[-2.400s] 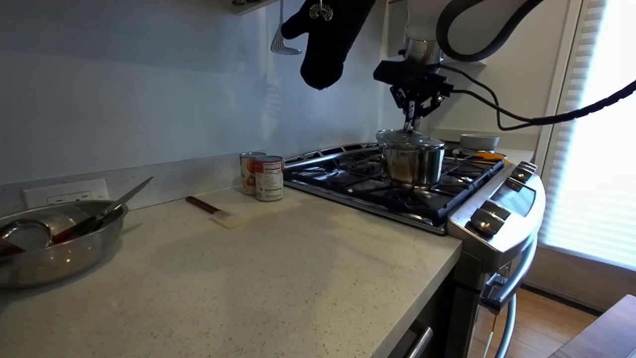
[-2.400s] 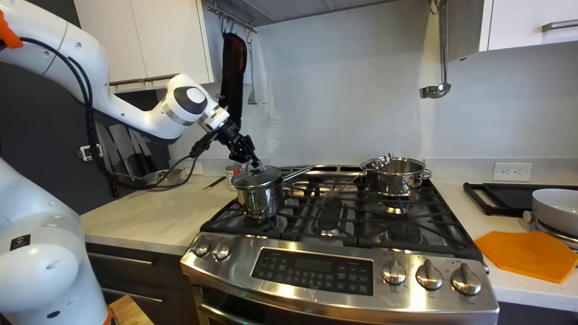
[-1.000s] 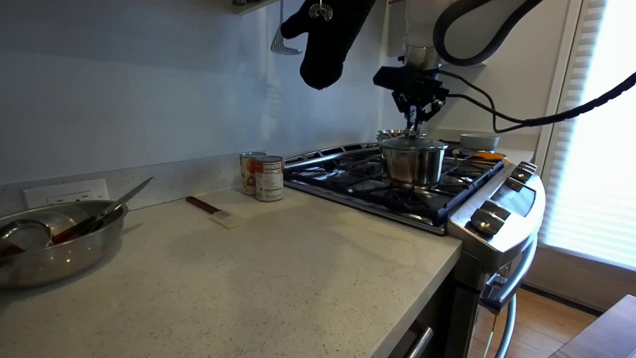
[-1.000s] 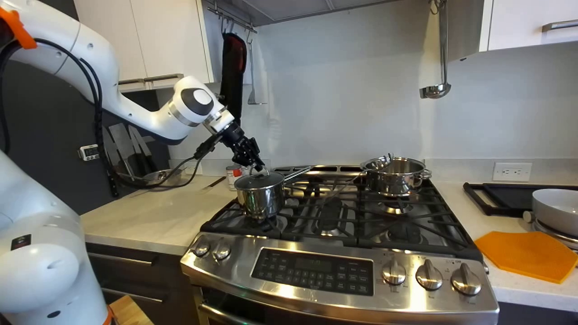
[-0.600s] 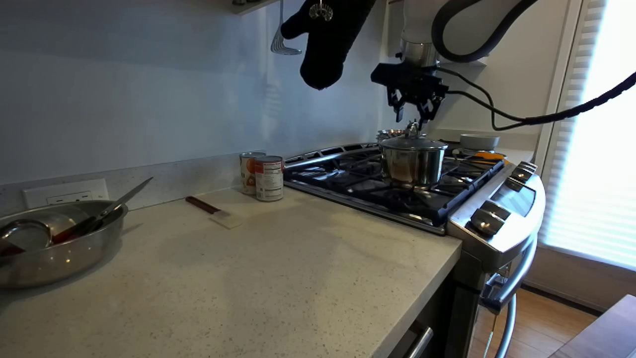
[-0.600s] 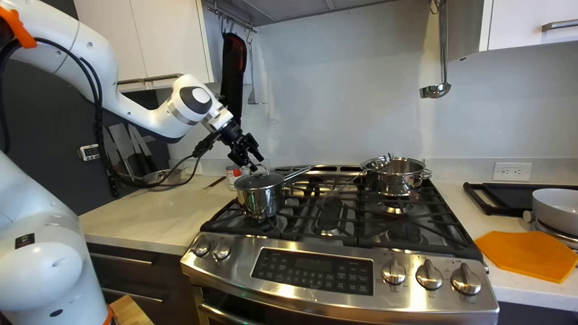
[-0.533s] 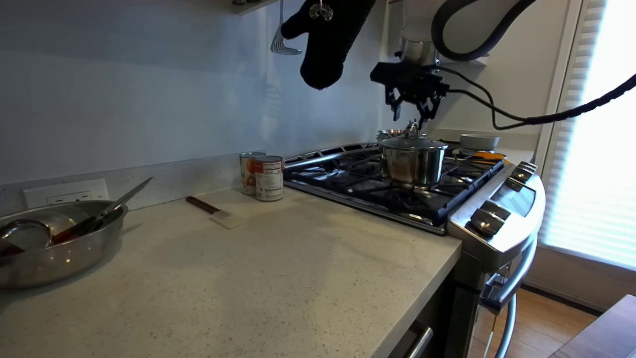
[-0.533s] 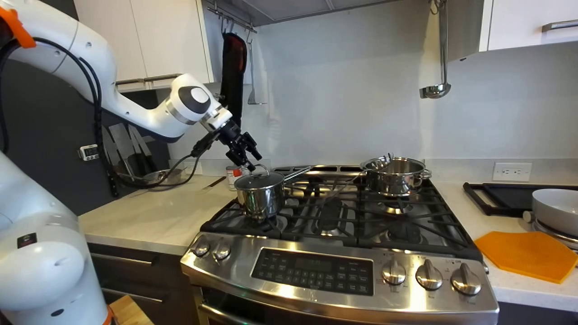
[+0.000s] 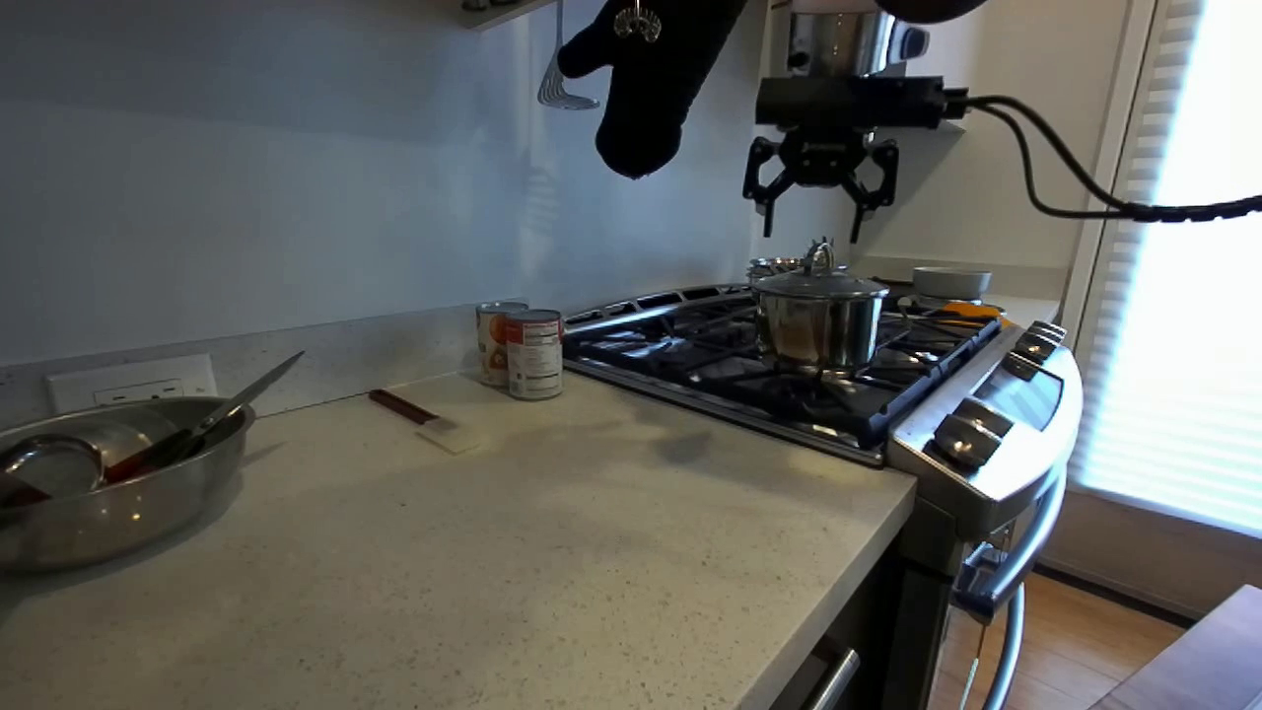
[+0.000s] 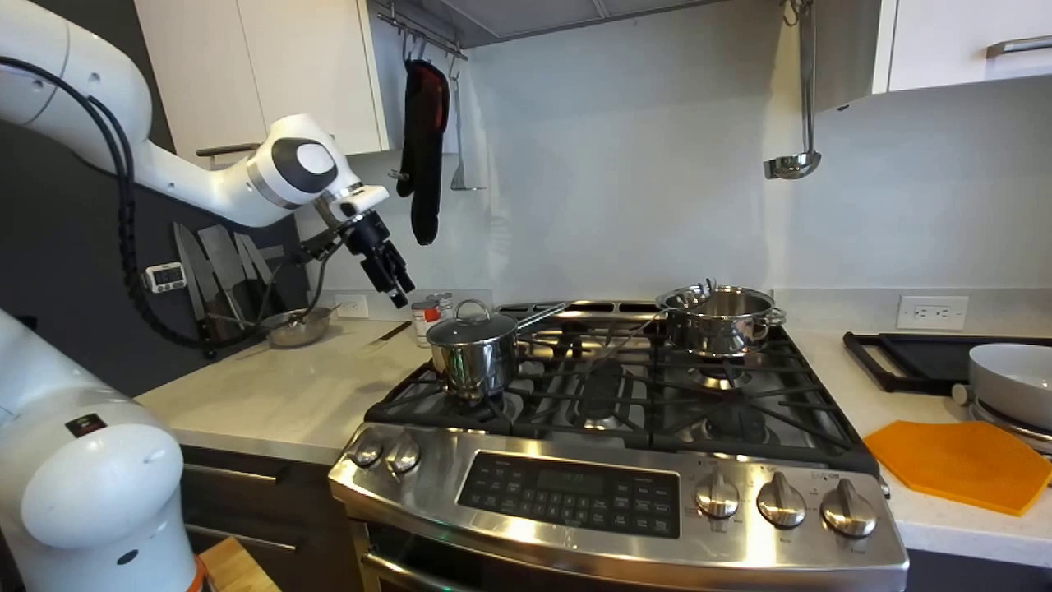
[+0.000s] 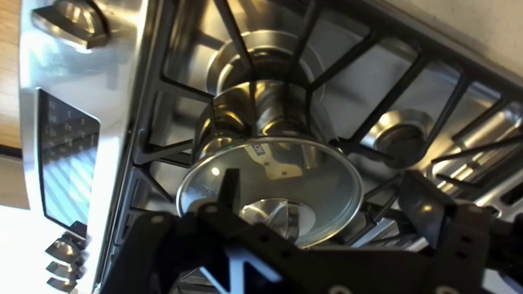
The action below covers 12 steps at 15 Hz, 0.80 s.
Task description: Put the lid on the pot
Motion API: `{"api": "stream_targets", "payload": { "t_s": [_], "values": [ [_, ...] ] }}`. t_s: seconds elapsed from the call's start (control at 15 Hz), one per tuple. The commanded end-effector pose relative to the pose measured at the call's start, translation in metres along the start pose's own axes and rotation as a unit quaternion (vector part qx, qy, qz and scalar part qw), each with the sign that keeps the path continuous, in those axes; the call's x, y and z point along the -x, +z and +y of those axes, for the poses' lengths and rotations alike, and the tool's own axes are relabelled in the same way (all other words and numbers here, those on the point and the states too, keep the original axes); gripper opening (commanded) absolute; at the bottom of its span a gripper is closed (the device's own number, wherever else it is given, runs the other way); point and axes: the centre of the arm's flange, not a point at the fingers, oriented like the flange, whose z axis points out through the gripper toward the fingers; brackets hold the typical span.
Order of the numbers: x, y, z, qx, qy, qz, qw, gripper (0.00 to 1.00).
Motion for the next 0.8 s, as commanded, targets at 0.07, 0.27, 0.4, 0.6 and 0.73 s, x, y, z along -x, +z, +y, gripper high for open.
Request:
{"api": "stream_targets", "payload": {
  "t_s": [0.07, 0.27, 0.4, 0.6, 0.73],
  "values": [
    [0.007, -0.037, 0.053, 0.041, -0.127, -0.028, 0.9907, 1.00],
    [-0.004, -0.052, 0.087, 0.053, -0.188, -0.026, 0.9803, 1.00],
    [-0.007, -0.049, 0.063, 0.049, -0.175, -0.026, 0.9830, 1.00],
    [-0.012, -0.057, 0.081, 0.040, -0.195, -0.022, 0.9798, 1.00],
    [-0.011, -0.056, 0.082, 0.041, -0.197, -0.021, 0.9794, 1.00]
  ]
}}
